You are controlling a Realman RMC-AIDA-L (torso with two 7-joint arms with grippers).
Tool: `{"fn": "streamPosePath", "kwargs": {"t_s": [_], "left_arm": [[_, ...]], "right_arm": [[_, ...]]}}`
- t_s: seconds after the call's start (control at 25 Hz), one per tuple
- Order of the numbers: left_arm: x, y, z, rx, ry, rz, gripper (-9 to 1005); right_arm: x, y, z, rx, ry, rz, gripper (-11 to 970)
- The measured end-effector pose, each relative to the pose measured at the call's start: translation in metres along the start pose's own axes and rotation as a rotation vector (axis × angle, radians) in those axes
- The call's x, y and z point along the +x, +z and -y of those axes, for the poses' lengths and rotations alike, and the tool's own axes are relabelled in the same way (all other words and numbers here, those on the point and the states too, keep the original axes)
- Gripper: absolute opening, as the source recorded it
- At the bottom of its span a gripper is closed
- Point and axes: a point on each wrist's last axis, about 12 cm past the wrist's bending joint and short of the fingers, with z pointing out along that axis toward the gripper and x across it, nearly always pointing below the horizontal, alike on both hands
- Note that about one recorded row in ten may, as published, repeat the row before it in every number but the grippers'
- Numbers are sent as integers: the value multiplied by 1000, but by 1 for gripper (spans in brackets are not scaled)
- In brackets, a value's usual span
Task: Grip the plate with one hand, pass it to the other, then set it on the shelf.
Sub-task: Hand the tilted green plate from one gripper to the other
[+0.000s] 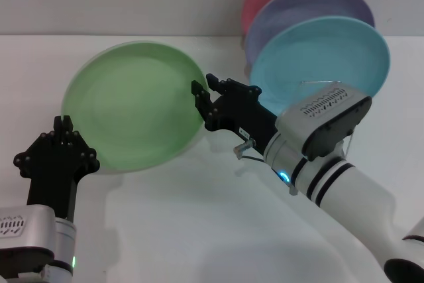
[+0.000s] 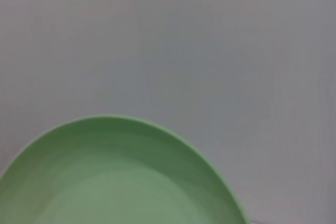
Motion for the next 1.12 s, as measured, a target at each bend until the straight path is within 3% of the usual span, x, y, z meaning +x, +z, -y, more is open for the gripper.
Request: {"fn": "streamPosePath", "kwargs": {"t_s": [0.76, 1.12], "left_arm": [[-1, 4, 2, 12, 13, 1, 115], [-1, 5, 2, 14, 11, 0, 119]], "right_arm": [[1, 2, 0, 16, 17, -27, 207], [2, 2, 2, 19, -34, -31, 188]]}}
